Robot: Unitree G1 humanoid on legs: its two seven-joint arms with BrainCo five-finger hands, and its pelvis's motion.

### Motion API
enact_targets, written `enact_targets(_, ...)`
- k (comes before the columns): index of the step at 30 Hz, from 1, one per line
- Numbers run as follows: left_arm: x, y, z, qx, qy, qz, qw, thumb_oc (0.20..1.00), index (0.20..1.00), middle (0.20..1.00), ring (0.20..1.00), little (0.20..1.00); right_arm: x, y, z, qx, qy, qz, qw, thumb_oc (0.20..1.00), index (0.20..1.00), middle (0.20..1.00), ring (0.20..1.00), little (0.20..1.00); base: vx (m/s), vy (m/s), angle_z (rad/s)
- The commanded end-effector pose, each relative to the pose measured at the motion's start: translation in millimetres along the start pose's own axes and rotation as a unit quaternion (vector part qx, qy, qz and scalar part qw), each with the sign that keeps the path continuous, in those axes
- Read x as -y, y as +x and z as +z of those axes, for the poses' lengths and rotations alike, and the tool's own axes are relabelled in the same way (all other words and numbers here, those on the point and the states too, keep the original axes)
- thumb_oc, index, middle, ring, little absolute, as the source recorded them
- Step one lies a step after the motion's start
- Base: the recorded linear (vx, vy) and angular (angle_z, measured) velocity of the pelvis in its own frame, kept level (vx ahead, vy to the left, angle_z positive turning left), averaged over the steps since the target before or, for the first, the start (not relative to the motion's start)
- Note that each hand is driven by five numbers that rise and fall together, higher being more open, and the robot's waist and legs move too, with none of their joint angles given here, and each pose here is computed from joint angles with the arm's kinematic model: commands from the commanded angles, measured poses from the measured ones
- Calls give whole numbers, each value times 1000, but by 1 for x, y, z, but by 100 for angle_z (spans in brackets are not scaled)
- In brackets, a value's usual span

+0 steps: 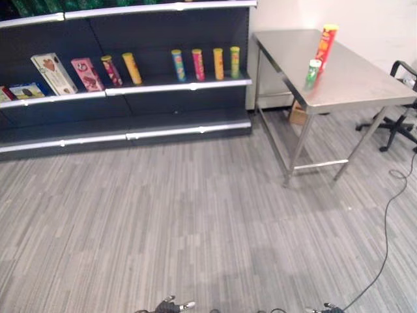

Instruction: Put the goods on the table back onto the shelves and tidy them up.

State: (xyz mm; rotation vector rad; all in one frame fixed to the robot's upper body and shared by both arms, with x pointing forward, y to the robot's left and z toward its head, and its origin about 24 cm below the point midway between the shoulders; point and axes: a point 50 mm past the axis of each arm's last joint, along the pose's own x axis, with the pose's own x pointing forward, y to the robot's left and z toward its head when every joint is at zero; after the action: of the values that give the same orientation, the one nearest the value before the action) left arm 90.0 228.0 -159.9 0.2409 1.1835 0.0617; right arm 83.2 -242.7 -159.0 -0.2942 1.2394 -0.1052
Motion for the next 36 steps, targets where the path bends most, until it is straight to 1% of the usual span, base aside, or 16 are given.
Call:
enact_targets(1,-17,5,33,39,-24,23,999,1000,1000,1000,1000,1000,16,3,25,32,-23,-21,999,1000,1000,1000,1000,1000,-97,-145,14)
enact_targets(6,-16,5,39,47,-45,28,997,1000,1000,1000,1000,1000,23,2,32,45,-13,-34,998,1000,1000,1000,1000,1000,6,-92,19)
enact_targets(7,-12,6,38,43,-62,26,997,1000,1000,1000,1000,1000,25,3,33,46,-11,-39,998,1000,1000,1000,1000,1000,243,-1,28)
enact_targets(10,-8,5,29,31,-69,23,997,1000,1000,1000,1000,1000,27,2,37,52,-10,-43,998,1000,1000,1000,1000,1000,311,63,15)
enact_targets(13,-7,5,30,33,-76,25,996,1000,1000,1000,1000,1000,28,3,45,66,-5,-49,997,1000,1000,1000,1000,1000,462,101,1)
enact_targets(14,-7,5,24,23,-79,22,996,1000,1000,1000,1000,1000,27,3,49,70,-11,-45,996,1000,1000,1000,1000,1000,670,184,-10)
enact_targets(16,-10,3,13,10,-91,30,995,1000,1000,1000,1000,1000,18,3,51,74,-25,-31,996,1000,1000,1000,1000,1000,789,297,-77)
enact_targets(19,-14,3,9,3,-96,37,995,1000,1000,1000,1000,1000,11,3,52,75,-33,-18,996,1000,1000,1000,1000,1000,392,164,-93)
enact_targets(22,-20,3,14,10,-80,39,996,1000,1000,1000,1000,1000,6,3,58,84,-44,-7,995,1000,1000,1000,1000,1000,449,228,-68)
enact_targets(26,-22,3,18,17,-73,39,996,1000,1000,1000,1000,1000,6,3,58,87,-40,-6,995,1000,1000,1000,1000,1000,165,145,5)
enact_targets(27,-26,3,23,23,-35,38,998,1000,1000,1000,1000,1000,8,2,59,90,-22,-11,996,1000,1000,1000,1000,1000,477,451,23)
enact_targets(28,-25,4,24,24,-33,36,999,1000,1000,1000,1000,1000,8,3,58,88,-21,-12,996,1000,1000,1000,1000,1000,584,507,1)
enact_targets(31,-21,5,33,35,-7,29,999,1000,1000,1000,1000,1000,10,3,46,66,-11,-18,998,1000,1000,1000,1000,1000,332,78,-43)
enact_targets(36,-20,7,48,53,20,30,998,1000,1000,1000,1000,1000,13,4,29,31,5,-23,999,1000,1000,1000,1000,1000,373,-61,48)
